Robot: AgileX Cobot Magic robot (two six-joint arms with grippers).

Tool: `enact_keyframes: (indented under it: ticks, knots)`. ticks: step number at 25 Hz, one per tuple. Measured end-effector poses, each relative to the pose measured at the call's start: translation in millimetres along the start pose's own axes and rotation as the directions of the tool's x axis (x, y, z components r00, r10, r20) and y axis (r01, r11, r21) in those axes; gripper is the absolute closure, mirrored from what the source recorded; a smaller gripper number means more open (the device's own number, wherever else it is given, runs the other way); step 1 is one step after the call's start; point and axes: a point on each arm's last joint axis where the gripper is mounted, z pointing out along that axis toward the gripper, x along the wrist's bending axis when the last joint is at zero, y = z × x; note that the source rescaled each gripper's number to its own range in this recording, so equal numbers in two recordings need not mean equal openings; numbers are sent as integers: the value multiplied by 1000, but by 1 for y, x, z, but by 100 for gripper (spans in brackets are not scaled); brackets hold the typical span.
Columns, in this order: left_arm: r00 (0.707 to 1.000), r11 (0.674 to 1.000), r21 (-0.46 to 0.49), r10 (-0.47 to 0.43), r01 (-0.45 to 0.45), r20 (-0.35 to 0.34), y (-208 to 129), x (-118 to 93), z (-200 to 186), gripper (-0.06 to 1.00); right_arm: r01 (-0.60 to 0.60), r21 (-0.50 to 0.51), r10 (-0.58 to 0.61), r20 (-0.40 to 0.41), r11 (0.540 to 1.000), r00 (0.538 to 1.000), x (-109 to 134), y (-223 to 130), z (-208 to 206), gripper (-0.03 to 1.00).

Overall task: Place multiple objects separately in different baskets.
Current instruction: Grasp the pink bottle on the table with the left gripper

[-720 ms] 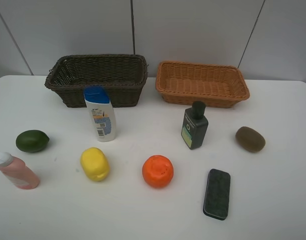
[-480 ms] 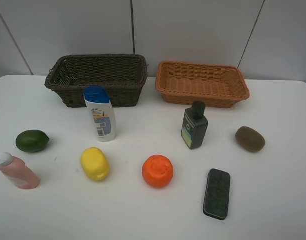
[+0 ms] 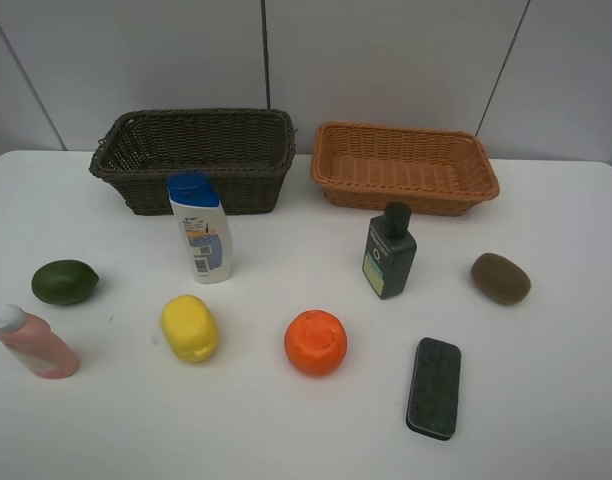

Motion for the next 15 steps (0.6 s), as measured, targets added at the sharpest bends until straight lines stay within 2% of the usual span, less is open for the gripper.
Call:
enact_keyframes:
  ticks: [3, 5, 8, 13, 15]
  knots:
    - [996, 980, 179, -83, 89, -37, 17, 0, 20, -6, 0, 0, 0, 0, 1000, 1000, 0, 0, 0, -1]
    - [980, 937, 290, -178, 197, -88, 29, 0, 31, -6, 0, 0, 0, 0, 1000, 1000, 0, 0, 0, -1]
    - [942, 843, 424, -277, 333, -189, 49, -1, 52, -6, 0, 0, 0, 0, 1000, 1000, 0, 0, 0, -1]
    - [908, 726, 547, -299, 416, -294, 78, -1, 92, -6, 0, 0, 0, 0, 1000, 1000, 0, 0, 0, -1]
    - [902, 693, 580, -291, 428, -319, 86, 0, 109, -6, 0, 0, 0, 0, 1000, 1000, 0, 0, 0, -1]
